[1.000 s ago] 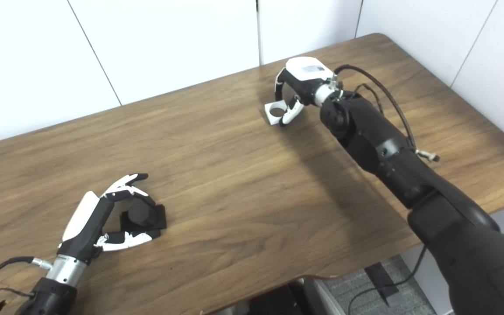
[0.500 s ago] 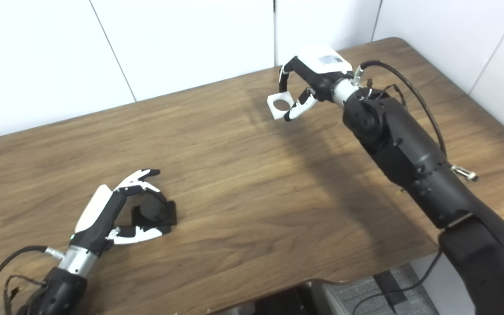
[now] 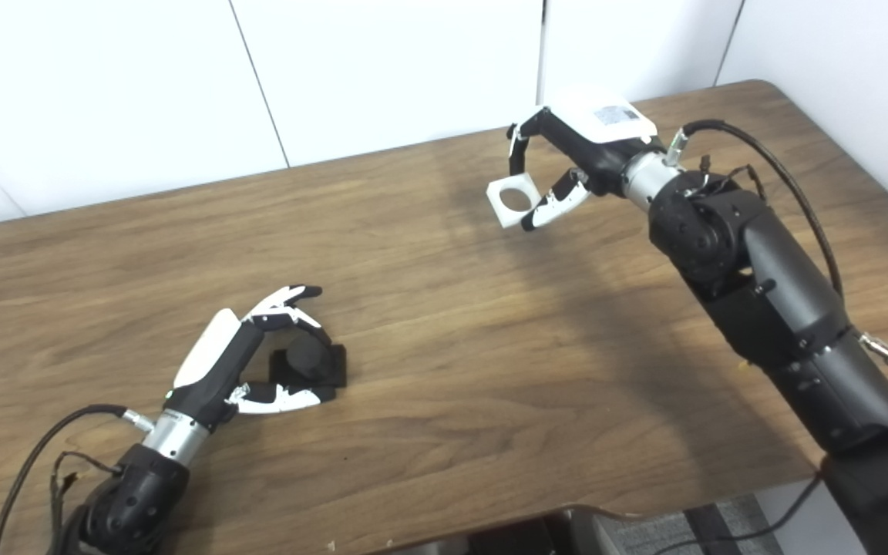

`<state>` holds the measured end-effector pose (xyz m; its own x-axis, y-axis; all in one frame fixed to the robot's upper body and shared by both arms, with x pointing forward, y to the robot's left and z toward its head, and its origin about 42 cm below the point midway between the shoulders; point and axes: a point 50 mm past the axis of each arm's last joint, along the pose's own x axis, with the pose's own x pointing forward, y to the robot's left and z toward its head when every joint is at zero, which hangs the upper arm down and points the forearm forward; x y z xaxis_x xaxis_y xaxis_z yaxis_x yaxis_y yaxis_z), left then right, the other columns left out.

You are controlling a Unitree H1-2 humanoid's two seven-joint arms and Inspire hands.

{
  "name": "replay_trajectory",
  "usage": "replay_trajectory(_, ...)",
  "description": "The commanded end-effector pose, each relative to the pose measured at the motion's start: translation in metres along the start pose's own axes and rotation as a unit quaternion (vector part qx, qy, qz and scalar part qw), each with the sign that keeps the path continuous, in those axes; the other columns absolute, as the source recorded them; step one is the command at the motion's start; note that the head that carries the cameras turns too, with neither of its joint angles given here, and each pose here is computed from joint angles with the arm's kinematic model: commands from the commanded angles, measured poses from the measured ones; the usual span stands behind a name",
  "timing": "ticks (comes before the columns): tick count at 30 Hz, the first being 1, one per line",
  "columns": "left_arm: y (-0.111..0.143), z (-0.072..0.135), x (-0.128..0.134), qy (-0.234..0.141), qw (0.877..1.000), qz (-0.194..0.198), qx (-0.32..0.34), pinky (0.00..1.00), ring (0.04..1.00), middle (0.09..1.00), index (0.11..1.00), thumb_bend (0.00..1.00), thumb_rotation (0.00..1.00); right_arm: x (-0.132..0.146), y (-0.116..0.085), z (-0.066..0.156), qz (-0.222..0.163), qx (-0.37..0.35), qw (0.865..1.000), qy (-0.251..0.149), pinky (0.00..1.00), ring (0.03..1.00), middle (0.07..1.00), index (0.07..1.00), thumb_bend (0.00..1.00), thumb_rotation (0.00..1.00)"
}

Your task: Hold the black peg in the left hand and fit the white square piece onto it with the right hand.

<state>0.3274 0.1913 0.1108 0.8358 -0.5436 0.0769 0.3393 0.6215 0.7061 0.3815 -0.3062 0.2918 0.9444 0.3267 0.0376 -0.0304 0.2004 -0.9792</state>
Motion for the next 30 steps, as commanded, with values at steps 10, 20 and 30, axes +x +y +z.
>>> replay_trajectory(10, -0.032, -0.019, -0.016, 0.072, 0.994, -0.076, 0.008, 0.84, 0.942, 0.894, 0.493, 0.52, 0.08, -0.006, -0.028, 0.033, -0.028, 0.0, 0.998, -0.062, 0.74, 0.851, 0.8, 0.48, 0.52, 0.14)
replay_trajectory(20, -0.033, -0.015, -0.011, 0.076, 0.994, -0.08, 0.009, 0.83, 0.949, 0.899, 0.493, 0.52, 0.07, -0.007, -0.018, 0.049, -0.023, 0.017, 0.997, -0.077, 0.72, 0.85, 0.815, 0.479, 0.52, 0.14)
replay_trajectory(30, -0.034, -0.014, -0.007, 0.078, 0.994, -0.079, 0.007, 0.86, 0.951, 0.903, 0.493, 0.52, 0.07, -0.008, -0.011, 0.071, -0.009, 0.027, 0.993, -0.112, 0.7, 0.852, 0.813, 0.48, 0.52, 0.14)
